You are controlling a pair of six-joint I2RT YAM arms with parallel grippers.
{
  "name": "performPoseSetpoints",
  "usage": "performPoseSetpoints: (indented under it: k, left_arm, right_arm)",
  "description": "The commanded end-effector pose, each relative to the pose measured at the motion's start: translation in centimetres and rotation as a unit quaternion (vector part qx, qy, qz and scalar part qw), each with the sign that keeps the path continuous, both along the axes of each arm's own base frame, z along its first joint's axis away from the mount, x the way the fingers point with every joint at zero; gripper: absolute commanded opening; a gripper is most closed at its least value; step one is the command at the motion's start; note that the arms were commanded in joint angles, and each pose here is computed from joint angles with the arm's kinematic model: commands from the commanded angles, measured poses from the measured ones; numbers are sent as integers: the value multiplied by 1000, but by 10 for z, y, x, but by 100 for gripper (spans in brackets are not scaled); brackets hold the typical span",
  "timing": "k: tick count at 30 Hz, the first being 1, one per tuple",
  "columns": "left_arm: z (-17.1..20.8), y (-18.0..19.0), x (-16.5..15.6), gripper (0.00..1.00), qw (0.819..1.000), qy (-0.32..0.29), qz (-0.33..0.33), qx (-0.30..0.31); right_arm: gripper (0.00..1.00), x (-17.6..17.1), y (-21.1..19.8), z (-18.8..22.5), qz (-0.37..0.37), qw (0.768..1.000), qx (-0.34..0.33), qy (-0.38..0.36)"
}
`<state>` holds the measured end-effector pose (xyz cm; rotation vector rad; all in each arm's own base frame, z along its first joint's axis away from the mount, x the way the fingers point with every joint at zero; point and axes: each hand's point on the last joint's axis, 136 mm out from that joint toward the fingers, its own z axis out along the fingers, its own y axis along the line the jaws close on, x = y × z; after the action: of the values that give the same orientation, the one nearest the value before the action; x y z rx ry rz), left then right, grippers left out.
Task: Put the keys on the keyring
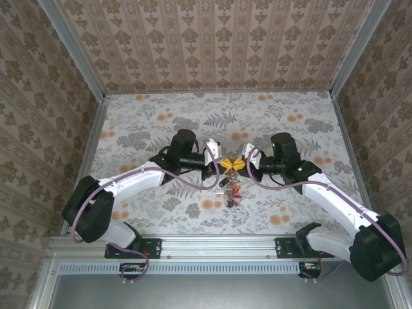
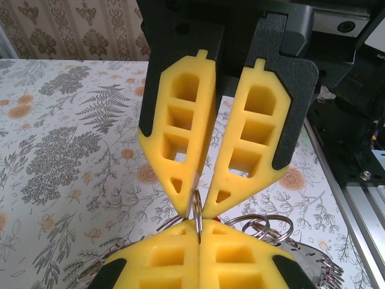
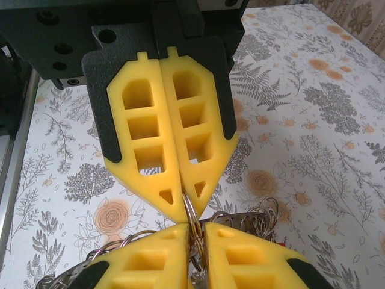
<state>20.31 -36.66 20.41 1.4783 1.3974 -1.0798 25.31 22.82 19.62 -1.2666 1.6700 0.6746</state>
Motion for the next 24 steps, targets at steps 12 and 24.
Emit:
performPoseSetpoints:
  k: [12,24]
  left_arm:
    - [40,-3,-10,0,997,-36,-32,-57]
    - [15,4,1,14,998,-53,1,13]
  right_arm:
    - [18,-1,2,5,17,1000,-6,2]
    - [0,0,-2,21,7,1000,-21,-19]
